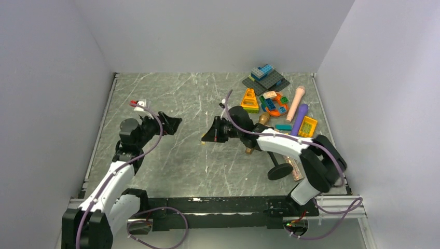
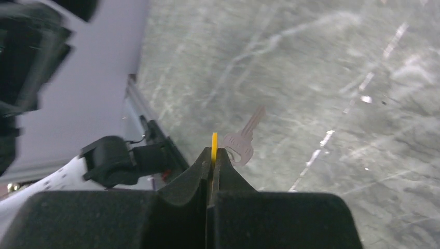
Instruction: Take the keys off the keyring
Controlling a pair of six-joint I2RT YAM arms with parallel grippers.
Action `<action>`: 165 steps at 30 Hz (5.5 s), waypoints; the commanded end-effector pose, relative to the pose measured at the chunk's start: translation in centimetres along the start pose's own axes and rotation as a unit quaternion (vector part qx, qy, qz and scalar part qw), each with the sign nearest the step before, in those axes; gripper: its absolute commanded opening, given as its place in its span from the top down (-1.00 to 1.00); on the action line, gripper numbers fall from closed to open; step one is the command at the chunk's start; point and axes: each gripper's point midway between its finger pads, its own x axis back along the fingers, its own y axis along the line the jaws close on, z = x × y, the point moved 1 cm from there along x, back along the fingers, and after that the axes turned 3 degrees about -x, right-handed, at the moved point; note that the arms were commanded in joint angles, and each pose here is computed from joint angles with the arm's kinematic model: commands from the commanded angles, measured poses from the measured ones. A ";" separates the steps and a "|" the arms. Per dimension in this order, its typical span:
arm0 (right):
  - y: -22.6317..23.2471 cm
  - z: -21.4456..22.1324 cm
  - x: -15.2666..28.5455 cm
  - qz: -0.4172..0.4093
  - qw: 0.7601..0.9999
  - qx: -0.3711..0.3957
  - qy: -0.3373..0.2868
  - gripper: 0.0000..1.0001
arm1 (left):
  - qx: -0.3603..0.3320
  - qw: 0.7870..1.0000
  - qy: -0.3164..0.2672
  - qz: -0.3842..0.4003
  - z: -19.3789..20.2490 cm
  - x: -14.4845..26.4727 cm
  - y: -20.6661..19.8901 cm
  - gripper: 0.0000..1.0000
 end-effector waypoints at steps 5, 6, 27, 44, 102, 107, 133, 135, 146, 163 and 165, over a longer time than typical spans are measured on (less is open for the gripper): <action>7.7 -1.4 7.1 -0.095 0.989 0.109 -0.042 1.00 | -0.027 0.976 -0.107 0.188 -4.7 4.8 -9.5 -0.84; 8.4 -1.5 7.8 -0.102 0.987 0.114 -0.048 1.00 | -0.026 0.972 -0.114 0.204 -5.0 5.5 -10.3 -0.83; 16.2 -2.7 16.7 -0.168 0.968 0.126 -0.136 1.00 | -0.091 0.897 -0.172 0.397 -5.3 13.8 -18.0 -0.80; 16.4 -3.0 15.9 -0.160 0.970 0.132 -0.130 1.00 | -0.135 0.880 -0.141 0.433 -3.0 13.0 -20.4 -0.66; 17.2 -1.9 17.2 -0.178 0.969 0.114 -0.129 1.00 | -0.188 0.912 -0.157 0.328 -1.0 8.2 -23.8 0.36; 17.2 -1.8 17.0 -0.178 0.969 0.113 -0.127 1.00 | -0.187 0.914 -0.162 0.323 -1.2 8.2 -23.7 0.59; 12.0 -2.7 16.4 -0.048 0.978 0.126 -0.161 -0.98 | -0.095 0.958 0.058 0.263 1.3 9.0 -22.8 1.00; 12.4 -1.9 16.2 -0.075 0.976 0.140 -0.148 -0.95 | -0.073 0.967 0.068 0.236 1.0 9.0 -22.1 1.00; 16.1 1.3 18.3 -0.222 0.928 0.276 -0.114 -0.60 | -0.067 0.947 0.115 0.291 0.1 12.8 -23.4 1.00; 18.9 4.7 18.8 -0.345 0.879 0.321 -0.072 0.13 | -0.062 0.914 0.069 0.396 -0.6 15.5 -25.3 1.00; 19.0 5.1 18.6 -0.346 0.877 0.327 -0.065 0.13 | -0.060 0.915 0.064 0.395 -0.8 15.3 -25.4 1.00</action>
